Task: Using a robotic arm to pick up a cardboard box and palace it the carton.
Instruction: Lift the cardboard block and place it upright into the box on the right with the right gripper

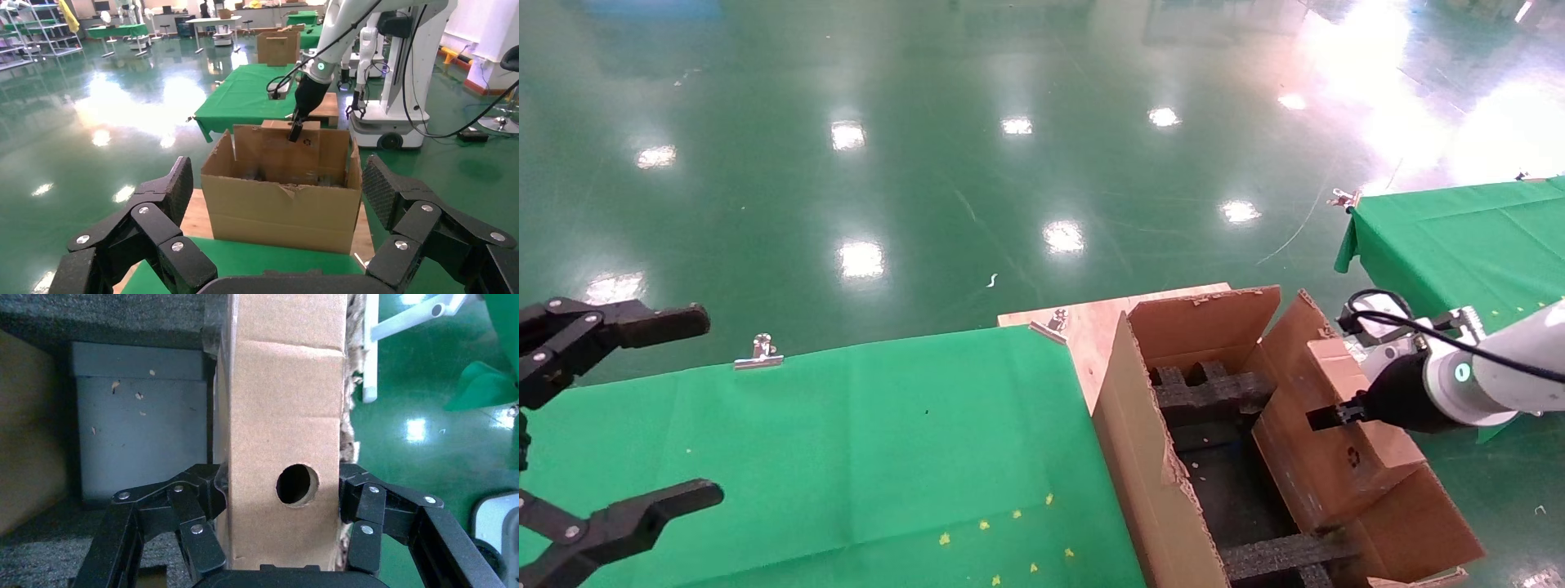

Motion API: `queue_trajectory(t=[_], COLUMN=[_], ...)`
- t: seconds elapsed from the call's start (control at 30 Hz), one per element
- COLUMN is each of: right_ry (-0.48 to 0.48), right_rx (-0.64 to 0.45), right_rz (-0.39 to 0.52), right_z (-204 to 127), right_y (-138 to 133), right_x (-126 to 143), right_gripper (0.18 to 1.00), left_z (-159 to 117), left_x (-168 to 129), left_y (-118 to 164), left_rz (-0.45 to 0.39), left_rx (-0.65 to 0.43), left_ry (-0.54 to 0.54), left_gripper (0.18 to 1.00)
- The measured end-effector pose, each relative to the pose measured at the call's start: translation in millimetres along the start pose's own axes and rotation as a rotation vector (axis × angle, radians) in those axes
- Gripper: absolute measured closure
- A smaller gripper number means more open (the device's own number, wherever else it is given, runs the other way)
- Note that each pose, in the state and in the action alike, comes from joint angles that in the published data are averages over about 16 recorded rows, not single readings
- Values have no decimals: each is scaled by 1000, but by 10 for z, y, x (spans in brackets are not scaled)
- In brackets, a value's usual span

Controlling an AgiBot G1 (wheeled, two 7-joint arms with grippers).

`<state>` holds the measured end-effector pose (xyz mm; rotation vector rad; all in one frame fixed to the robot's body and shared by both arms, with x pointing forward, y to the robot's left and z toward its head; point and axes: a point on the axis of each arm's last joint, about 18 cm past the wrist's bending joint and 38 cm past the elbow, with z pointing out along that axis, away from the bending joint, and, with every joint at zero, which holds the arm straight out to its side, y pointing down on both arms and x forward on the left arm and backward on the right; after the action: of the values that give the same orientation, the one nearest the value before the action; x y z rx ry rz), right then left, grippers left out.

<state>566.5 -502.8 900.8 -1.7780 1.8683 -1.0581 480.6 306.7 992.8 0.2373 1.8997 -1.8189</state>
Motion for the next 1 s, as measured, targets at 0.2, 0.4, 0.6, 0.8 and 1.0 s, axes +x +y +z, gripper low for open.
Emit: queue_trajectory(t=[0.2,0.4,0.6,0.8,1.0], right_ry=[9,17,21,20,18], right_rx=[-5,-10,-18,-30,-43], right_rz=[10,15,12,4,-6], right_z=[162,346,545,760,977], right_y=[84,176,254,301,321], right_x=[-73,-155,-242,-318,-386], right_gripper=[896,896,897,897,897], left_z=[0,0,0,0,0], left_x=[0,0,0,0,0], left_y=[0,0,0,0,0], left_rz=[0,0,0,0,0], left_rx=[0,0,0,0,0], left_ry=[0,0,0,0,0], left_gripper=[183,183,183,183,183])
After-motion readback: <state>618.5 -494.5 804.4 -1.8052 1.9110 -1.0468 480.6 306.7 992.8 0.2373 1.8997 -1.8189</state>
